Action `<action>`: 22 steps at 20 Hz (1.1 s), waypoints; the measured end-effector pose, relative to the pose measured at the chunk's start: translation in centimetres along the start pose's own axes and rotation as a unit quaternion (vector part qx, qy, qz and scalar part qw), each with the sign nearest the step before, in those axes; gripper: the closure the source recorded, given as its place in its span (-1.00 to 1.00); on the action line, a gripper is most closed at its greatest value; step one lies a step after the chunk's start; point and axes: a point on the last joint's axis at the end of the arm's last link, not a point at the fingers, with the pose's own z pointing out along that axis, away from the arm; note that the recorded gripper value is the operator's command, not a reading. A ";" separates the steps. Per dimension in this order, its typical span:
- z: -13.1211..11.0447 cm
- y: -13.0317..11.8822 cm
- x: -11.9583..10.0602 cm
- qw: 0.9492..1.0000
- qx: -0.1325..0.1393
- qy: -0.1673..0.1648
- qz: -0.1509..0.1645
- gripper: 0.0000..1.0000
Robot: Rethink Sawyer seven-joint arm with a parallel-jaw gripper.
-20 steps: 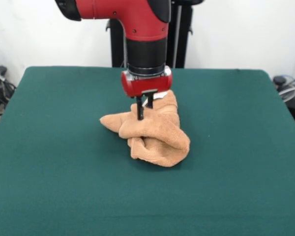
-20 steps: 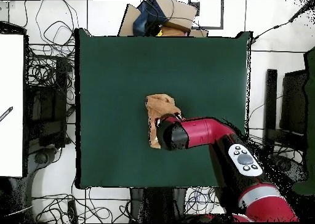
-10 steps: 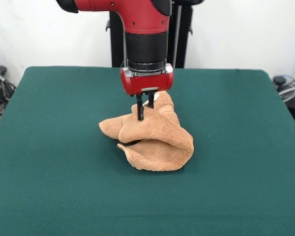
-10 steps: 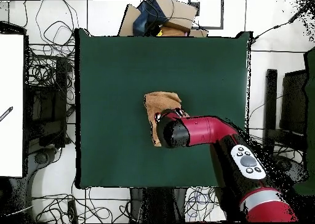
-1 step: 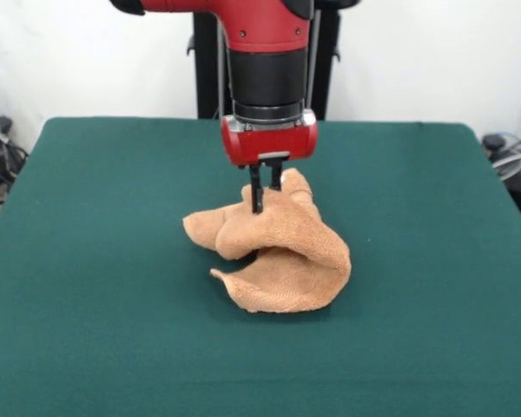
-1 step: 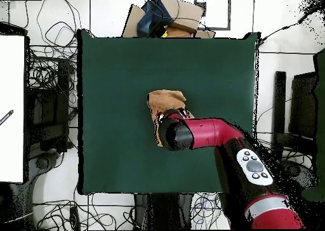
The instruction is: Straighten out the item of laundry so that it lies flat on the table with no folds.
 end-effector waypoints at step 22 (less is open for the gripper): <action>-1.9 1.4 -2.8 0.999 -0.001 -0.021 0.025 1.00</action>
